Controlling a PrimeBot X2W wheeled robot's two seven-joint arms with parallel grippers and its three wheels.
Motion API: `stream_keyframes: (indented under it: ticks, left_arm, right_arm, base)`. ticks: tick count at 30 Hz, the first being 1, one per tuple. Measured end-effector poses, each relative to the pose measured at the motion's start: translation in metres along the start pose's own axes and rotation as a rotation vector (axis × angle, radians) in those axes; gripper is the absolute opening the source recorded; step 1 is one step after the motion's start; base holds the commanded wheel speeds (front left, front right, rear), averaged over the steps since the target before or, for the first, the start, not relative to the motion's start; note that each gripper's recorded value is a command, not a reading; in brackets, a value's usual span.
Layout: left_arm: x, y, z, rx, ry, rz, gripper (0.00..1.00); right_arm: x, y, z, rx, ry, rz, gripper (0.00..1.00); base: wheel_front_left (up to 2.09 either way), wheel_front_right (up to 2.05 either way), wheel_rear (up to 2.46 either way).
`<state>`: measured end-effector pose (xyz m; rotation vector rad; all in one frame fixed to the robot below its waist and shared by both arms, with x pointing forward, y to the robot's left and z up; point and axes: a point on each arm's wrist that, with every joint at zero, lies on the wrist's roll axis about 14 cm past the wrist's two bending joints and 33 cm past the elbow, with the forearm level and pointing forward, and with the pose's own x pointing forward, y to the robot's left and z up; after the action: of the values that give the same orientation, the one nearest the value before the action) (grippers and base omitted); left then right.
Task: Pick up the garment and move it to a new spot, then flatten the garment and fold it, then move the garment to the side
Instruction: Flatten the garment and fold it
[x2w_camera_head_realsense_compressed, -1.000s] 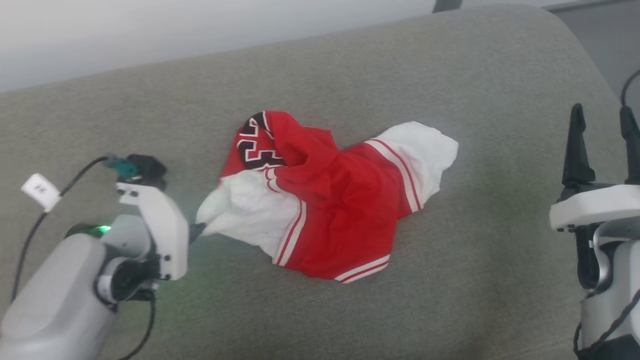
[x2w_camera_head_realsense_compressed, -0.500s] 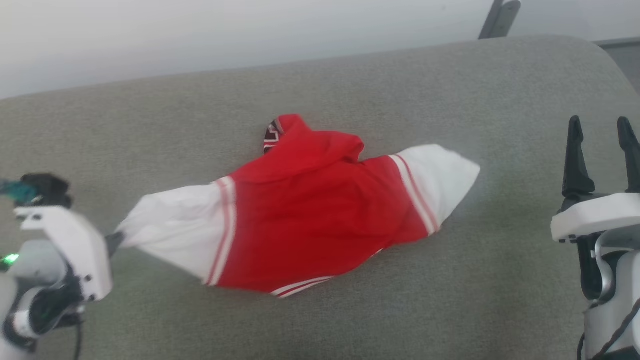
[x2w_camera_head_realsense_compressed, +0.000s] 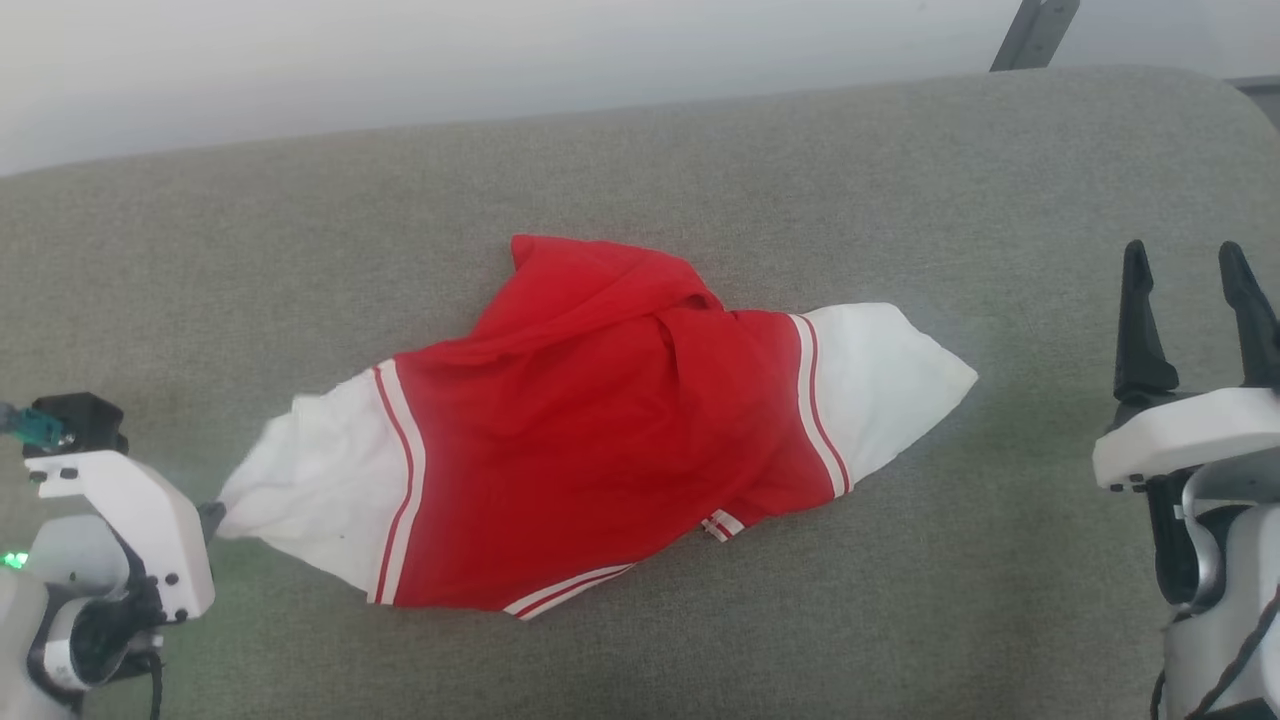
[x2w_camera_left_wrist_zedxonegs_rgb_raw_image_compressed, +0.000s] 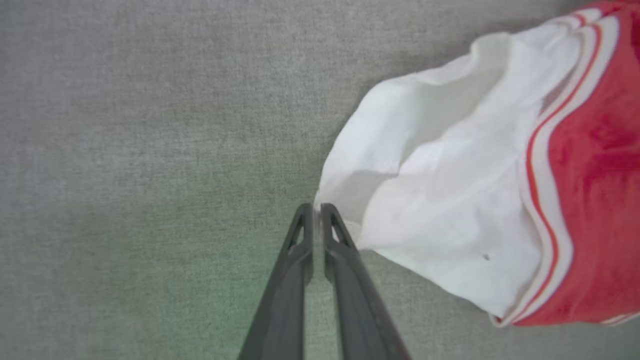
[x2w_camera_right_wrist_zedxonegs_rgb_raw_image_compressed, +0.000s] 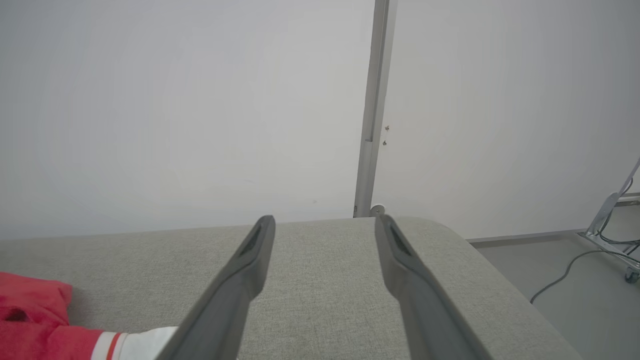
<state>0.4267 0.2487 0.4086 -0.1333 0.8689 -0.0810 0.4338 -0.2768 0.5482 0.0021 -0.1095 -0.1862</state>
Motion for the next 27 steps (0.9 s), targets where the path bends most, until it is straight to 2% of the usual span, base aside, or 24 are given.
stream_keyframes:
  ticks: [1, 10, 14, 21, 27]
  left_arm:
    - [0.003, 0.001, 0.001, -0.001, -0.003, 0.005, 1.0]
    - [0.01, 0.008, 0.034, 0.017, -0.067, 0.007, 1.0]
    - [0.01, 0.003, 0.036, 0.04, -0.044, -0.009, 1.0]
    - [0.016, -0.011, 0.018, 0.08, 0.101, -0.028, 1.0]
    - [0.024, -0.009, -0.001, 0.096, 0.205, 0.004, 1.0]
  right_arm:
    - [0.001, 0.001, -0.001, -0.001, 0.003, 0.003, 1.0]
    - [0.007, -0.001, -0.004, -0.005, 0.004, 0.003, 1.0]
    - [0.009, -0.001, -0.004, -0.007, -0.001, 0.002, 1.0]
    - [0.014, 0.002, 0.003, -0.01, -0.028, 0.005, 1.0]
    - [0.014, 0.002, 0.002, -0.016, -0.029, 0.004, 1.0]
  base:
    - [0.0, 0.0, 0.0]
    - [0.0, 0.0, 0.0]
    - [0.0, 0.0, 0.0]
    - [0.0, 0.0, 0.0]
    - [0.0, 0.0, 0.0]
